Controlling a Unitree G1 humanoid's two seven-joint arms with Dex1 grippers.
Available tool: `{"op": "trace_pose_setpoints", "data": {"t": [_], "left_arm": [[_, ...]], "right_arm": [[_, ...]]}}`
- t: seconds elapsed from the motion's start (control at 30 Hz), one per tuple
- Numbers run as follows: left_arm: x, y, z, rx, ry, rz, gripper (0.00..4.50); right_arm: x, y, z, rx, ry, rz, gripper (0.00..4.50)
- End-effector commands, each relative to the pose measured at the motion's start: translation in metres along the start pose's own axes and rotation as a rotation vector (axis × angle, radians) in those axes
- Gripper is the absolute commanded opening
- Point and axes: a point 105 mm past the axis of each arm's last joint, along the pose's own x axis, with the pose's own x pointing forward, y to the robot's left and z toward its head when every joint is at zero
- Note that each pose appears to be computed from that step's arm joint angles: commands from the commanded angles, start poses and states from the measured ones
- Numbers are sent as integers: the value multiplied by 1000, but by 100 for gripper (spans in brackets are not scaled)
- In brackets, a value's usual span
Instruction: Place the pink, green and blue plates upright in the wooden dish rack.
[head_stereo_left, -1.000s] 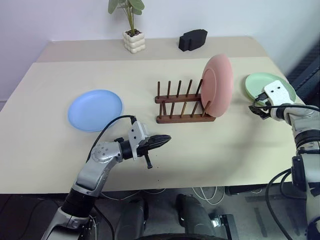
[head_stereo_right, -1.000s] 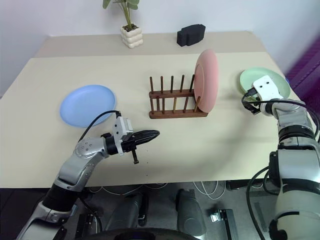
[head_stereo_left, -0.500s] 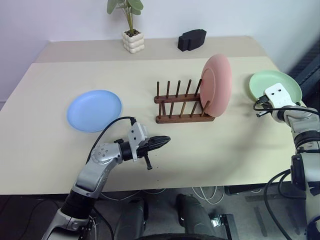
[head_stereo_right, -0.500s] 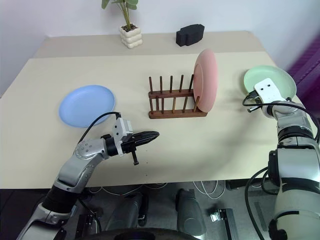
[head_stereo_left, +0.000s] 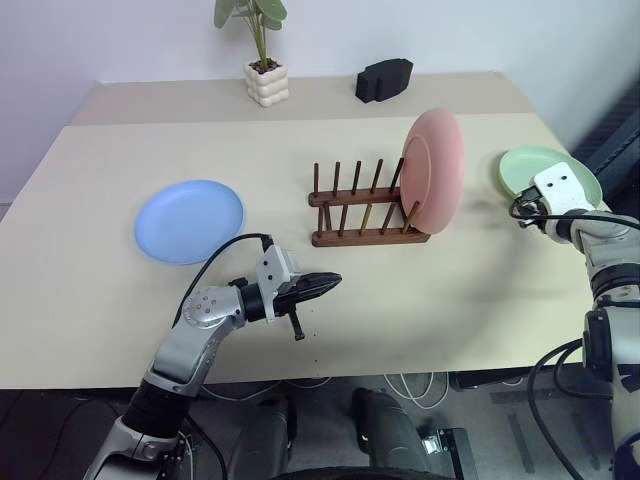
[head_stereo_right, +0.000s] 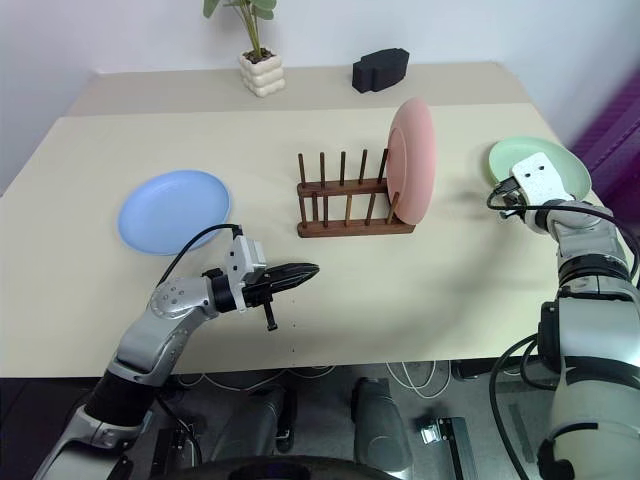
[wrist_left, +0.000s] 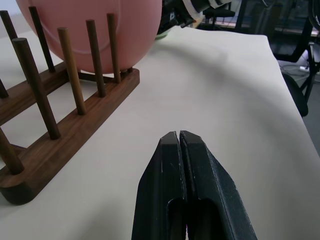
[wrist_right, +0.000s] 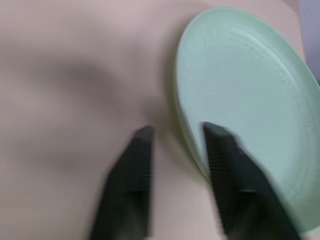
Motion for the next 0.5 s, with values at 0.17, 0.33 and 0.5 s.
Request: {"op": "trace_pose_setpoints", "data": {"t": [0.17, 0.33, 0.5], "left_arm": [[3, -1, 10, 28, -29, -10, 0], [2, -2, 9, 24, -27, -7, 0], [1, -2, 9, 23, -26, -2, 0]], "right_arm": [[-2, -14, 3, 25, 21, -77, 242], [-1, -10, 1, 111, 36, -53, 242], [0, -9, 4, 127, 34, -30, 375]]}}
